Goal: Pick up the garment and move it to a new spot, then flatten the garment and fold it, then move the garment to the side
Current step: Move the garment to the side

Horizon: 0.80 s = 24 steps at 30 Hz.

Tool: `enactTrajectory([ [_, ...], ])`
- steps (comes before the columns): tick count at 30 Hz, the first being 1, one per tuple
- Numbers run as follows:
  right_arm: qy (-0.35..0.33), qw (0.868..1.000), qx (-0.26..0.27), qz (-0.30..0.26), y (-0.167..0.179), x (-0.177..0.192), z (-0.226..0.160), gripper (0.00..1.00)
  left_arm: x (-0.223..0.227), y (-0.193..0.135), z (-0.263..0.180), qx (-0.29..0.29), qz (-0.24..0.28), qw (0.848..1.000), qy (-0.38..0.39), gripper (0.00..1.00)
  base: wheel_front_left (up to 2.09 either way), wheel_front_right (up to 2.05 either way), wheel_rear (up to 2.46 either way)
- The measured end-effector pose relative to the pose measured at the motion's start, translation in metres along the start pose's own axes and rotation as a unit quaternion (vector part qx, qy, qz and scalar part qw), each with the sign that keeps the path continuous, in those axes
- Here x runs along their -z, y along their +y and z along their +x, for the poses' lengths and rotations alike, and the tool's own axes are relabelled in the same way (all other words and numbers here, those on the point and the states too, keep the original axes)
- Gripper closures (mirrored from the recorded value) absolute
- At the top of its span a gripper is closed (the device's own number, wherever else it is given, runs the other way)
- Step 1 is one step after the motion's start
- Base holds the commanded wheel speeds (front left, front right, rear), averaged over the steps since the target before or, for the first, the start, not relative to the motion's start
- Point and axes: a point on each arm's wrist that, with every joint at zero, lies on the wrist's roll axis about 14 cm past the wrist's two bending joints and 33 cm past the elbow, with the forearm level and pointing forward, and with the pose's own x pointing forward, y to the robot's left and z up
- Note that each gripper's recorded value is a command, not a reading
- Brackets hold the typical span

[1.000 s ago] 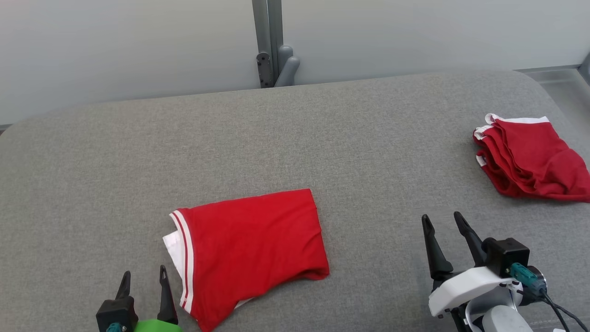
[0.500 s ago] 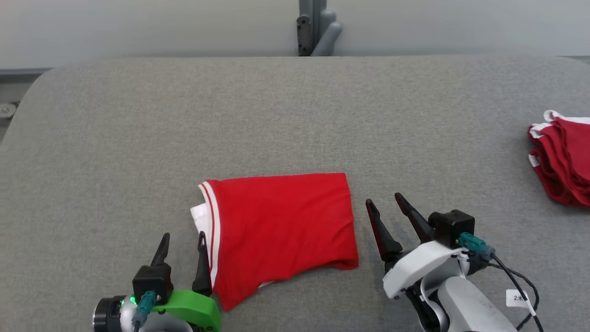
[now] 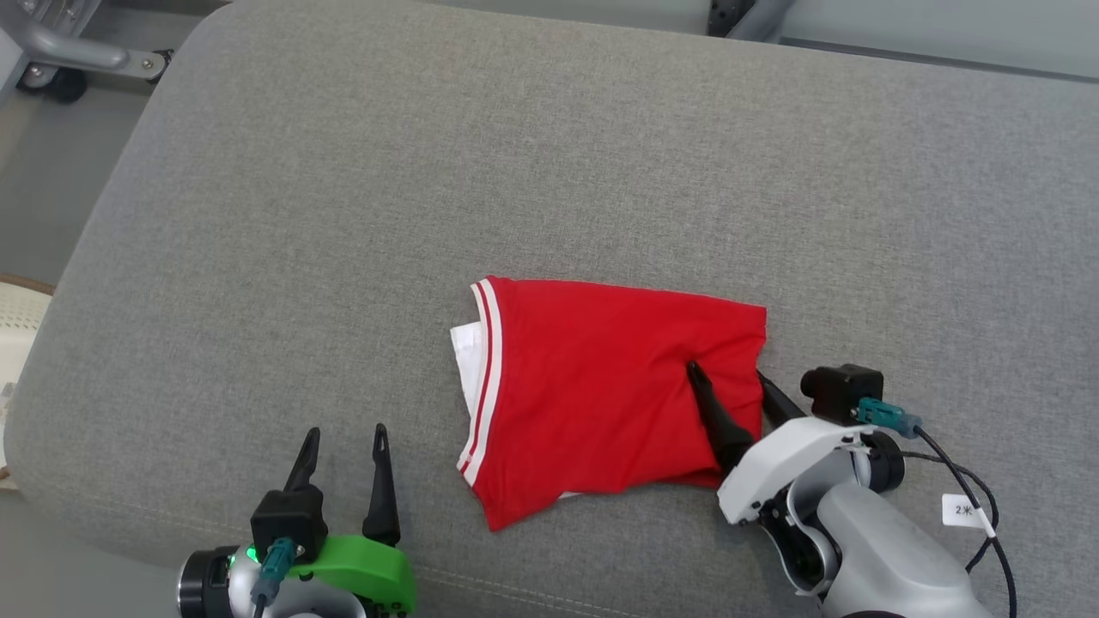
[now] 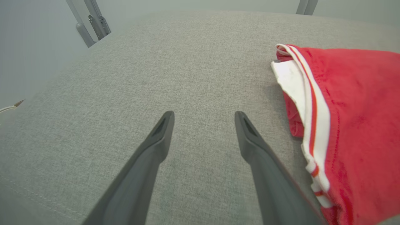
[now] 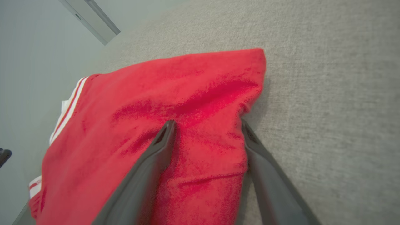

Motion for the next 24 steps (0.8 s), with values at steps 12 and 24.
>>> enactTrajectory([
  [12, -0.050, 0.996, 0.063, 0.031, -0.043, -0.027, -0.017, 1.00, 0.006, -0.012, 0.015, 0.027, 0.020, 0.999, 0.009, 0.00, 0.00, 0.00, 0.00],
  [24, -0.115, 0.964, 0.236, 0.032, -0.131, -0.044, -0.137, 1.00, 0.008, -0.118, 0.040, 0.187, 0.029, 0.982, 0.012, 0.00, 0.00, 0.00, 0.00],
])
